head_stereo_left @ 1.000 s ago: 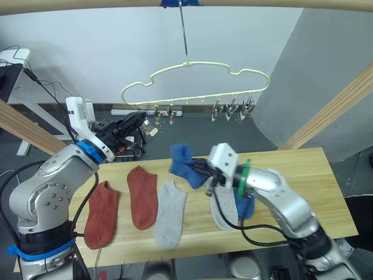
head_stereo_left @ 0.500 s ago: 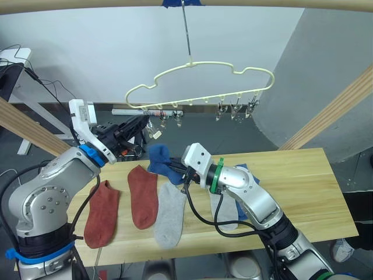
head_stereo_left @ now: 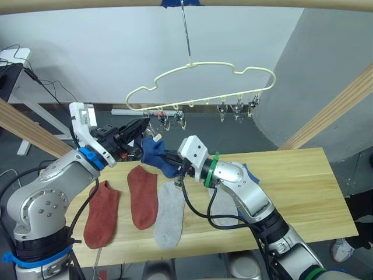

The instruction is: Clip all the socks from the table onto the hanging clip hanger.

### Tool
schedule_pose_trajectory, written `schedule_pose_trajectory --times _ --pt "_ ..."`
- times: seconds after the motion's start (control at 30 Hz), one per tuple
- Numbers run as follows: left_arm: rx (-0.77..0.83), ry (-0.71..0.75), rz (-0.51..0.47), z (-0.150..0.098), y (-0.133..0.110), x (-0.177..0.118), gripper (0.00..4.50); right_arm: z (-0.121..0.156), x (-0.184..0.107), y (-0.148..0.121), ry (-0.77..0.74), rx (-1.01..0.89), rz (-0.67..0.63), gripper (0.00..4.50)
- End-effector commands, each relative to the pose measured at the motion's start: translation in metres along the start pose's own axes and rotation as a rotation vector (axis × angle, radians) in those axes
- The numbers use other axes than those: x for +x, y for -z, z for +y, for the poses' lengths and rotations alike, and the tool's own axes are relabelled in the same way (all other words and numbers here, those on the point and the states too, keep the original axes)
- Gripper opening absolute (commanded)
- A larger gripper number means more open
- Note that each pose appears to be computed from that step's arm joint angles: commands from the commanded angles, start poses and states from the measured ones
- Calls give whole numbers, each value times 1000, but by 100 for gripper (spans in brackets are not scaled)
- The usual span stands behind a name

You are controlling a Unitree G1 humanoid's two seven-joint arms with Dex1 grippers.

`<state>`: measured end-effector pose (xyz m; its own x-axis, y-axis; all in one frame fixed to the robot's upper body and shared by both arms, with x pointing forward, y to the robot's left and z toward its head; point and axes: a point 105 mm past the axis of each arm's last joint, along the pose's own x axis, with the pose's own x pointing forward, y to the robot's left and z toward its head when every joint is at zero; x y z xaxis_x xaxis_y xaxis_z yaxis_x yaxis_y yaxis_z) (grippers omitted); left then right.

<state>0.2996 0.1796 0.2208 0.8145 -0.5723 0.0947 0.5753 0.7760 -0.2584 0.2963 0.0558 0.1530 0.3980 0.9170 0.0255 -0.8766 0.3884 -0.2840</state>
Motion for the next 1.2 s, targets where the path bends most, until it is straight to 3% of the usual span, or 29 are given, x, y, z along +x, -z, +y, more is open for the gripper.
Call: schedule_pose_trajectory --times 0.03,0.3,0.6,0.63,0.83,1.0,1.2 --pt "36 26 -21 -9 -7 -3 0 0 3 -18 -1 -28 -71 7" --pt "49 23 -27 -7 -7 -6 0 -1 9 -19 13 -30 -76 7" --pt "93 12 2 -4 -2 -10 272 1 13 -16 -2 -28 -58 0" --pt "98 13 5 -4 -1 -11 302 1 13 -15 0 -23 -54 25" --pt "161 -16 9 -2 0 -12 304 3 10 -4 -21 -40 7 208" --pt "289 -57 -13 -3 0 -10 304 3 -10 1 -39 -73 47 208" --pt "428 -96 -117 -17 5 -6 304 0 -62 -22 -76 -131 29 208"
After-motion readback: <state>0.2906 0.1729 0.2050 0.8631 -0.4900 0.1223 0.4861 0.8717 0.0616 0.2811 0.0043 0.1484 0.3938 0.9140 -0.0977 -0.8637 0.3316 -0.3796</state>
